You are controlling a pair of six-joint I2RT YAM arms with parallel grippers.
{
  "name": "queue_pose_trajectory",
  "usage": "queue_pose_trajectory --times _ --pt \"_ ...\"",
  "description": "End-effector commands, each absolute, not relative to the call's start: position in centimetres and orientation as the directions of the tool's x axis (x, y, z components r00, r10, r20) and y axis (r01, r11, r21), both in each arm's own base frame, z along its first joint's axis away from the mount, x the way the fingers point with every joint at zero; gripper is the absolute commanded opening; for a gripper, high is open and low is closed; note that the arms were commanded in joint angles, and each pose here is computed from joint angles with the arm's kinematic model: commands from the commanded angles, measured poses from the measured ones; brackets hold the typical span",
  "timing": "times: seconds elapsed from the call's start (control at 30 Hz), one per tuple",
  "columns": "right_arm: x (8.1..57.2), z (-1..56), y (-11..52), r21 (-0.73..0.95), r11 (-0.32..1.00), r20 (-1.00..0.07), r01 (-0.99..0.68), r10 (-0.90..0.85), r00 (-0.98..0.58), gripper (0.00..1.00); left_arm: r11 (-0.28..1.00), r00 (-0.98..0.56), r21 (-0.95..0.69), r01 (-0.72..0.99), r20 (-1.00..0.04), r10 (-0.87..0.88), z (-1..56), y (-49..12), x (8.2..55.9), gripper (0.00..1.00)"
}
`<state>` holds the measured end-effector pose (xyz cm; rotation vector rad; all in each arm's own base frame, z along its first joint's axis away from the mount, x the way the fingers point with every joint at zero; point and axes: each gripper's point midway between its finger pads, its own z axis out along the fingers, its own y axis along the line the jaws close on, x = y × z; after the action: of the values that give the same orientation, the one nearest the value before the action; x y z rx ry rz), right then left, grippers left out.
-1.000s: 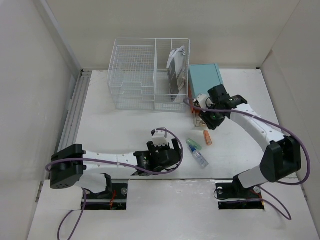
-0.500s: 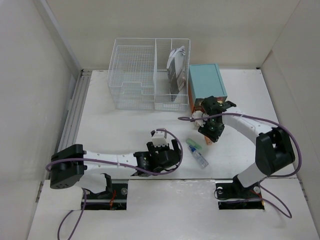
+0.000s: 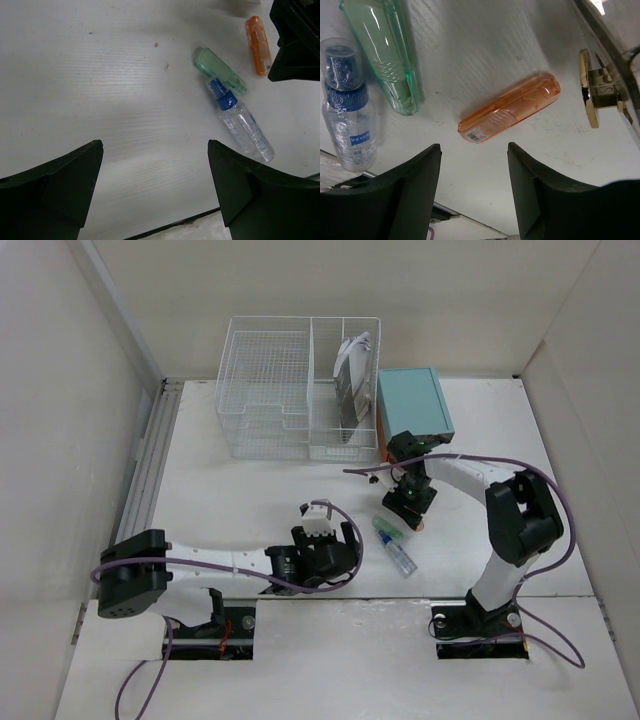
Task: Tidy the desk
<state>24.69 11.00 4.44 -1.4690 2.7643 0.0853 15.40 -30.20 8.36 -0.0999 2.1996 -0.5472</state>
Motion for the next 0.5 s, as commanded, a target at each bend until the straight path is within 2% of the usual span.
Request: queue_pose_trajectory --times 0.0,0.47 --pt "25.3 4.9 11.8 0.065 0.59 -0.06 -0.805 -0.803 -0.593 0.61 0.885 -0.62 -0.451 0.118 -0.729 -0.289 9.5 -29.8 15.5 0.83" --pt "25.9 3.2 11.6 0.114 0.647 -0.024 -0.754 -0.757 -0.653 0.61 0.878 -0.609 -0.463 0.123 -0.733 -0.302 10.1 -29.3 15.5 0.83"
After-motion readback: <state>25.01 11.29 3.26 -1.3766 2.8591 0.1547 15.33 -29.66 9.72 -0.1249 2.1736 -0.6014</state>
